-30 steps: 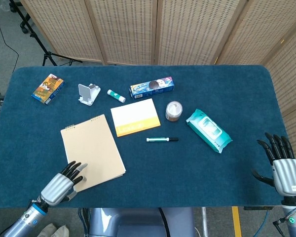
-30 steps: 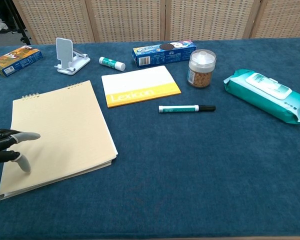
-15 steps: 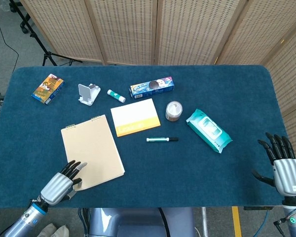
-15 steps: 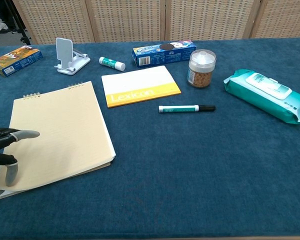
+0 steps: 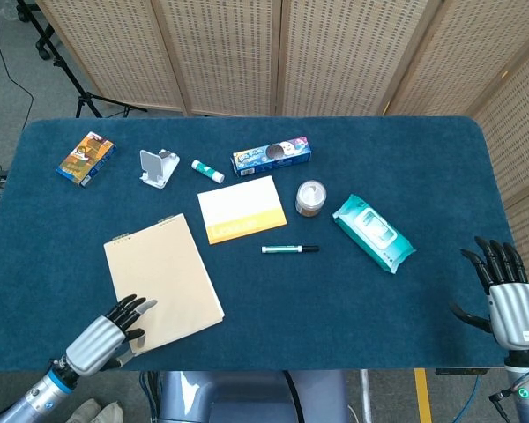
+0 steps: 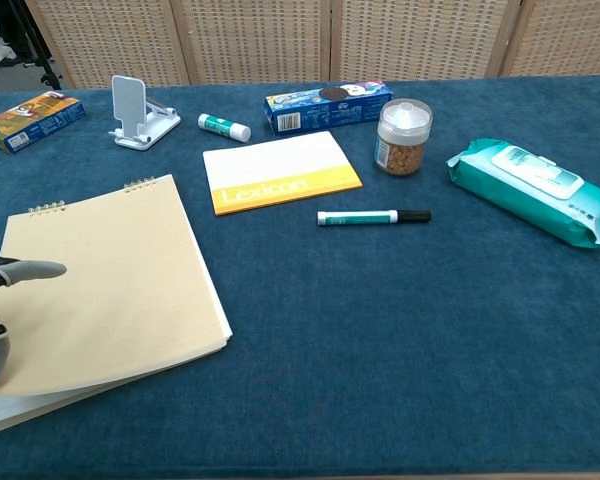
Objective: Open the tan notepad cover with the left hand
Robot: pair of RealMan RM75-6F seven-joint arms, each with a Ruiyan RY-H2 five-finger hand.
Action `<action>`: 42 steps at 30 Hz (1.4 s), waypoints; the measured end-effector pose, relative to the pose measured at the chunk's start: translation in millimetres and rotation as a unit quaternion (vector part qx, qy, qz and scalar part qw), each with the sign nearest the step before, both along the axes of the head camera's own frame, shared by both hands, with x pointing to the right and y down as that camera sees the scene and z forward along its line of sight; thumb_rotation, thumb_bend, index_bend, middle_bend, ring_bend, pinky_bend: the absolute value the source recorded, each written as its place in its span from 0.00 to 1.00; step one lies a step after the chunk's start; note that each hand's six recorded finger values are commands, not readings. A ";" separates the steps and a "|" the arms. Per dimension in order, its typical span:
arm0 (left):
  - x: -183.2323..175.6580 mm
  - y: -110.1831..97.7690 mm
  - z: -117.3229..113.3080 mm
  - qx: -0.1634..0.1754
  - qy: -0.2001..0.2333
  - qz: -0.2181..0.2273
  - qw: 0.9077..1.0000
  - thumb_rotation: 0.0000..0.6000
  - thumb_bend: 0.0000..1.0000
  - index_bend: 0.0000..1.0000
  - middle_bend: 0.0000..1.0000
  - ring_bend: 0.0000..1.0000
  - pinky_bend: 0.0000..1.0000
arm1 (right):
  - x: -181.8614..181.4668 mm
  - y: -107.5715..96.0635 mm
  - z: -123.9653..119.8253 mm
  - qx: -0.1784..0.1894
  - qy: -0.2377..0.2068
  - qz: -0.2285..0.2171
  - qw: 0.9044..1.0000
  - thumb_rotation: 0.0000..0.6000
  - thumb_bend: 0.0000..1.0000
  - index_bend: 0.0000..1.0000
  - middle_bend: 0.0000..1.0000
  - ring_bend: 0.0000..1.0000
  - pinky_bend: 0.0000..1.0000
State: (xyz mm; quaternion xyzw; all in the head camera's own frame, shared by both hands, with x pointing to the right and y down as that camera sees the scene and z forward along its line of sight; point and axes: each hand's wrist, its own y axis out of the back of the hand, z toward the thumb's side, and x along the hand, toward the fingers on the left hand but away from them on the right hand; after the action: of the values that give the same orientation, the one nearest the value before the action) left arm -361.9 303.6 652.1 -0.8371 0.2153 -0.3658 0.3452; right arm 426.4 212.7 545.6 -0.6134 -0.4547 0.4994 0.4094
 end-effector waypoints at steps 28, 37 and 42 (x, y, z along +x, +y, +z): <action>-25.5 -46.2 -53.9 -0.118 0.261 -0.196 0.938 1.00 0.47 0.78 0.00 0.00 0.00 | 0.6 -0.3 -1.2 0.001 -0.002 0.002 1.000 1.00 0.00 0.17 0.07 0.00 0.00; -81.9 -118.9 -68.8 0.006 0.290 -0.410 0.865 1.00 0.50 0.79 0.00 0.00 0.00 | 0.1 -0.7 -0.8 0.000 -0.002 0.001 1.000 1.00 0.00 0.17 0.07 0.00 0.00; -109.0 -154.5 -71.7 0.051 0.306 -0.511 0.802 1.00 0.52 0.79 0.00 0.00 0.00 | -2.0 0.2 0.1 -0.001 -0.002 -0.002 1.000 1.00 0.00 0.17 0.07 0.00 0.00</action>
State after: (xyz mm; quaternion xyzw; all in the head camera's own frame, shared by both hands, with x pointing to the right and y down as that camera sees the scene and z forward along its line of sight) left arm -471.0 149.0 580.4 -0.6554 0.7245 -0.2026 0.0670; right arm 424.4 212.8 545.6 -0.6159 -0.4533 0.4980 0.4089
